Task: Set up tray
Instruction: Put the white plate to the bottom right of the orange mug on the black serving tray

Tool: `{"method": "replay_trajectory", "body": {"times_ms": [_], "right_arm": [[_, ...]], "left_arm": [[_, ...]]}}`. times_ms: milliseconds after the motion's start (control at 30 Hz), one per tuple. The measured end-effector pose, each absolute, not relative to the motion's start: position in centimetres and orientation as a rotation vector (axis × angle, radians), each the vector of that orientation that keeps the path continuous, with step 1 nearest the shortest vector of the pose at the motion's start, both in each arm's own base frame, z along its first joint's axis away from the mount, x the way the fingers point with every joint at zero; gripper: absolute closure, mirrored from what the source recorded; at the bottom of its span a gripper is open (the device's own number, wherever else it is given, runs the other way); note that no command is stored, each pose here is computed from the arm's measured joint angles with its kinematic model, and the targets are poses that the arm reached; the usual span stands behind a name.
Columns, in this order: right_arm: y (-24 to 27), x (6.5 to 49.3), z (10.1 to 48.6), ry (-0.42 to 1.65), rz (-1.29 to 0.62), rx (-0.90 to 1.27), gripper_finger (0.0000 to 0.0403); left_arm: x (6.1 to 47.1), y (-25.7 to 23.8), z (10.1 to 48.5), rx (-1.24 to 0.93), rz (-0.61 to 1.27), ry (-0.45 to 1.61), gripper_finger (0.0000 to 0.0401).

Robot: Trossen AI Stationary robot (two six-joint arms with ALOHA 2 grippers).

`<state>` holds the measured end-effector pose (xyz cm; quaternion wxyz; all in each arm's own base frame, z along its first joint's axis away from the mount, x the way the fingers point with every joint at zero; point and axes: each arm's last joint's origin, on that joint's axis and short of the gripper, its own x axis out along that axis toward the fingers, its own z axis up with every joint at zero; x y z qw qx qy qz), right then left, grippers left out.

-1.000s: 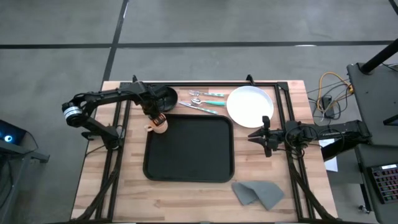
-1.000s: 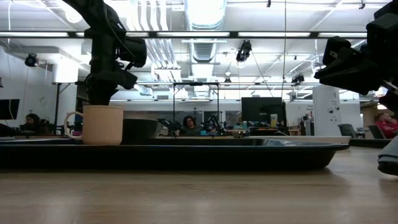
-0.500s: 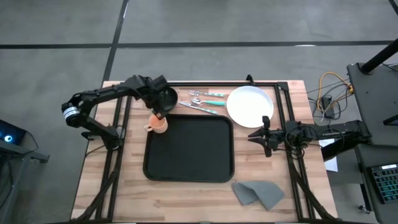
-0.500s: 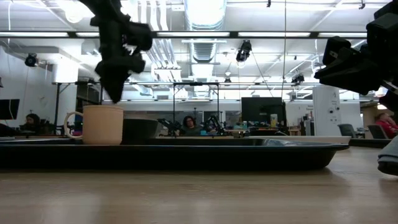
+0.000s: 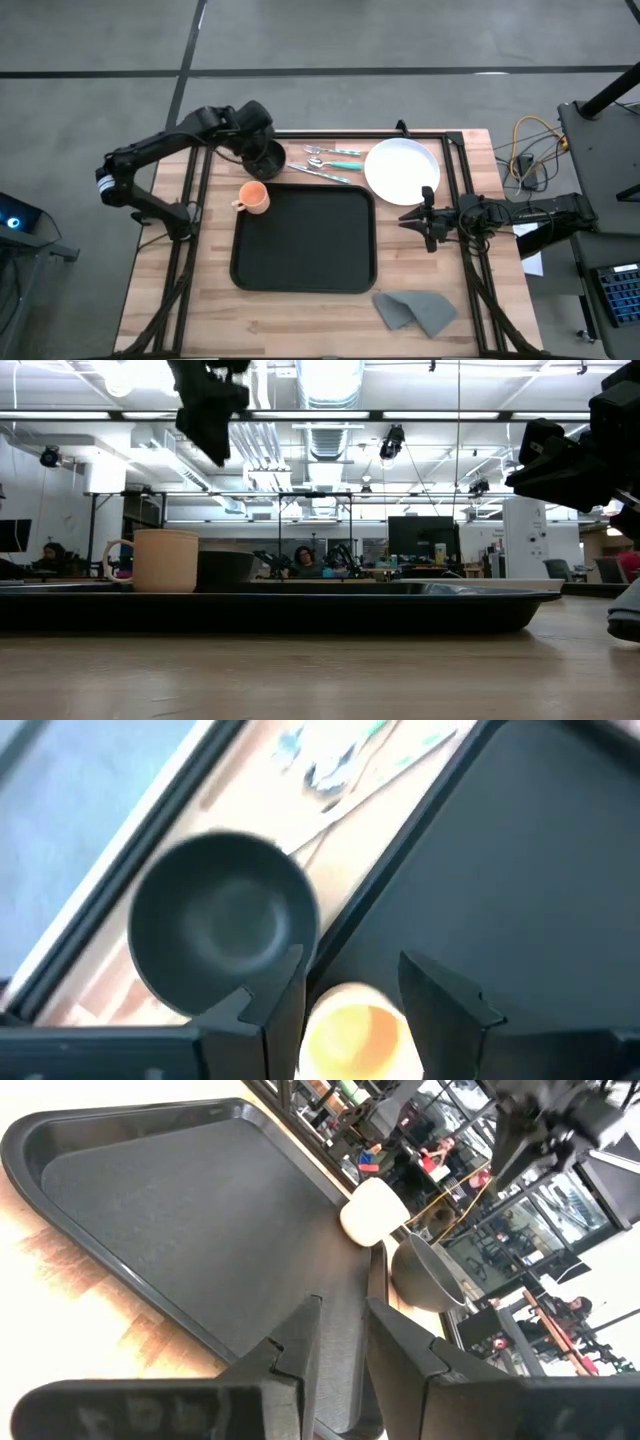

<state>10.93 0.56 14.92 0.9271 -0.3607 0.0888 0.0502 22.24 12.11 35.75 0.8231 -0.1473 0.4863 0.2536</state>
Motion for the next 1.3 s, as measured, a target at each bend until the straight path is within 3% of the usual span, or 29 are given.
{"method": "replay_trajectory", "body": {"times_ms": [367,767,1300], "right_arm": [[0.6,10.9,14.9,0.182,0.103,-0.74,0.0335],[0.6,10.9,14.9,0.182,0.102,-0.74,0.0335],[0.6,10.9,14.9,0.182,0.103,-0.74,0.0335]], "left_arm": [[18.5,8.1,38.0,-0.292,0.489,0.863,0.0259],[14.7,5.7,35.8,-0.311,0.467,0.705,0.0259],[14.7,5.5,34.9,-0.341,0.424,0.684,0.0259]]}}
